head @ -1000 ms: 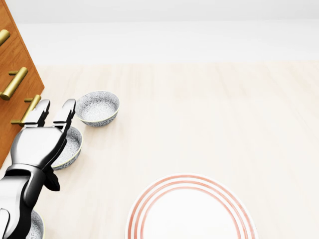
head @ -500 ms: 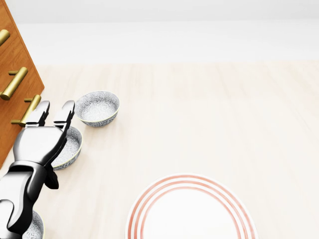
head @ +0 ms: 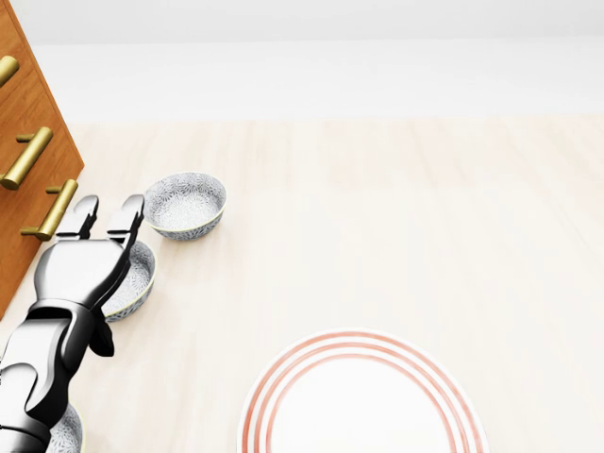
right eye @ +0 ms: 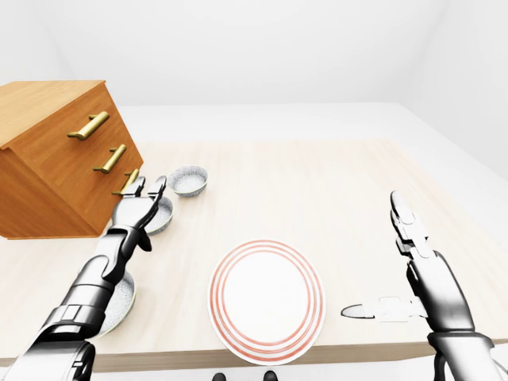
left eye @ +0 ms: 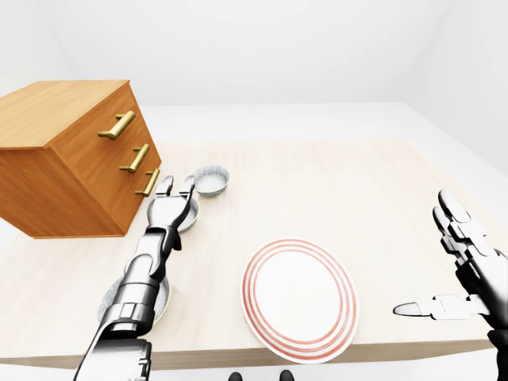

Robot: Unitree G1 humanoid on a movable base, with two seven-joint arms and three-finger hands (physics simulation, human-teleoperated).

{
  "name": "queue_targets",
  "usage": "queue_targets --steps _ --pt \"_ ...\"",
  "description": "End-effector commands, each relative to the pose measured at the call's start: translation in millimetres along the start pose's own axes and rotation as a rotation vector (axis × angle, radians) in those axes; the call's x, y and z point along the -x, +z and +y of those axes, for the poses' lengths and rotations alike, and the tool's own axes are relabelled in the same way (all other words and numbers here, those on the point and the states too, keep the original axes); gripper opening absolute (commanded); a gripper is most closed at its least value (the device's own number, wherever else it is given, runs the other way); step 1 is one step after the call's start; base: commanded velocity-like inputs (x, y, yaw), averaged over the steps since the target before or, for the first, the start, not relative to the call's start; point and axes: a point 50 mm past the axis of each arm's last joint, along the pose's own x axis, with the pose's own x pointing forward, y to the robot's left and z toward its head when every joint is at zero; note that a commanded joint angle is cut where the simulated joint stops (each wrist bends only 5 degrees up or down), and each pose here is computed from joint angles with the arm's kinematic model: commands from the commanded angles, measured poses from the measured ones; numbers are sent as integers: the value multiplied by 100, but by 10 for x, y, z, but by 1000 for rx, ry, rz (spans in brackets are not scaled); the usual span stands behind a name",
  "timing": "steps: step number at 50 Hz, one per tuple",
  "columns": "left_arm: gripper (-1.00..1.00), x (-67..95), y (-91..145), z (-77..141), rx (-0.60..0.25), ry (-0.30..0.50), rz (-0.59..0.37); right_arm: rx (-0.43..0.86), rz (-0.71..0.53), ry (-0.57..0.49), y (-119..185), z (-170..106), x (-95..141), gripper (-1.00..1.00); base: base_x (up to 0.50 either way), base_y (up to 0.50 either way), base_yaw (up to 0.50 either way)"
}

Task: Put the bowl in the middle on the plate.

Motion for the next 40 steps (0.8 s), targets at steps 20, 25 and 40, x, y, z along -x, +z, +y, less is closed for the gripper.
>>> queue_targets --steps 20,25,40 --pt "100 -82 -28 -153 1 -49 24 18 -20 -6 60 -10 12 100 0 0 0" --pt "100 -88 -9 -140 1 -53 17 7 -8 -4 31 4 10 100 0 0 0" --pt "100 -118 -48 -194 -10 -60 36 -7 6 2 -12 13 6 100 0 0 0"
